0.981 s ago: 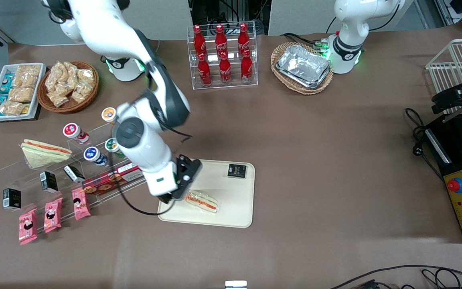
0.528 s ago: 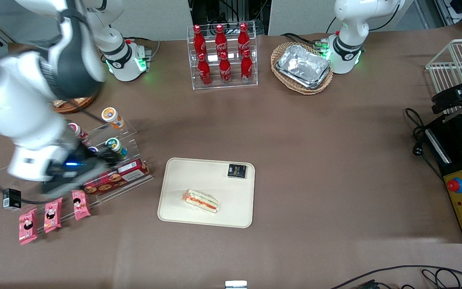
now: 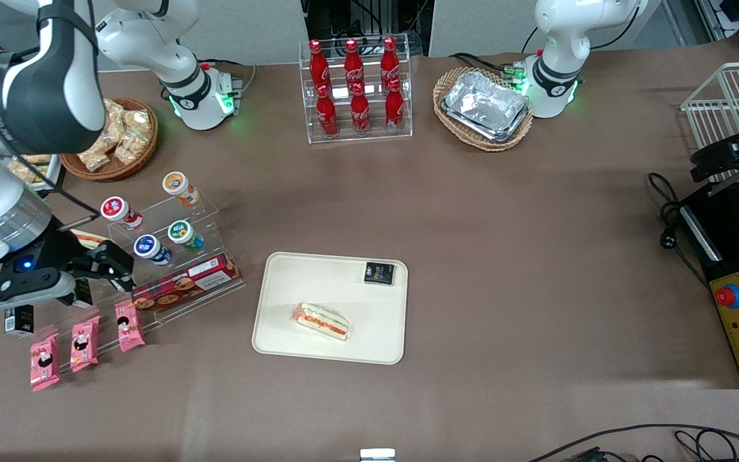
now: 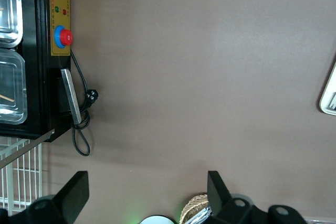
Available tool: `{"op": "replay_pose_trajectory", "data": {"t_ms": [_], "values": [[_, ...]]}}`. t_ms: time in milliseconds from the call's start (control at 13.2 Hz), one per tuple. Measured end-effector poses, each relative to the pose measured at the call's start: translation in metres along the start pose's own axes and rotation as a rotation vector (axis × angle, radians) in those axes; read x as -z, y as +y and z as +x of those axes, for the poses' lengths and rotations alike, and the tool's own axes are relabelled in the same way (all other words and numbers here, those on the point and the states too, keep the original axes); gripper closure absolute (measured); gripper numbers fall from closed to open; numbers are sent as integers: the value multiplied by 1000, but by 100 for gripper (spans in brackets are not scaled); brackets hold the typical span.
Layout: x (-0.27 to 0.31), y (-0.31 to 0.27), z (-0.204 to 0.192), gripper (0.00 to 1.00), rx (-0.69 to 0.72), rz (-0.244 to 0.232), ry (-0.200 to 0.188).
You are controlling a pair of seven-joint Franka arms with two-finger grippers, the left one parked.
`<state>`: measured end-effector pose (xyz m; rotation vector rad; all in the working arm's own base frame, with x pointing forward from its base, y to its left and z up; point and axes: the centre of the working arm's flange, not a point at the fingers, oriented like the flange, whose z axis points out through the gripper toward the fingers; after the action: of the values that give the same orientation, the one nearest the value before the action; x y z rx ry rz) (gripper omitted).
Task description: Place sandwich on tray
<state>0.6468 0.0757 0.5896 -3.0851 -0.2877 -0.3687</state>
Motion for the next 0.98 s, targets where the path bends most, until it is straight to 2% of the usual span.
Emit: {"op": "replay_pose_trajectory", "data": {"t_ms": [226, 302, 453, 755, 906, 981], "values": [[-11, 42, -7, 0, -76, 44, -50], [-10, 58, -14, 0, -99, 56, -84], [1, 79, -28, 0, -137, 67, -127], [-8, 110, -71, 0, -198, 130, -166], [-11, 107, -93, 0, -205, 126, -163], [-7, 102, -102, 0, -190, 102, -164]]}}
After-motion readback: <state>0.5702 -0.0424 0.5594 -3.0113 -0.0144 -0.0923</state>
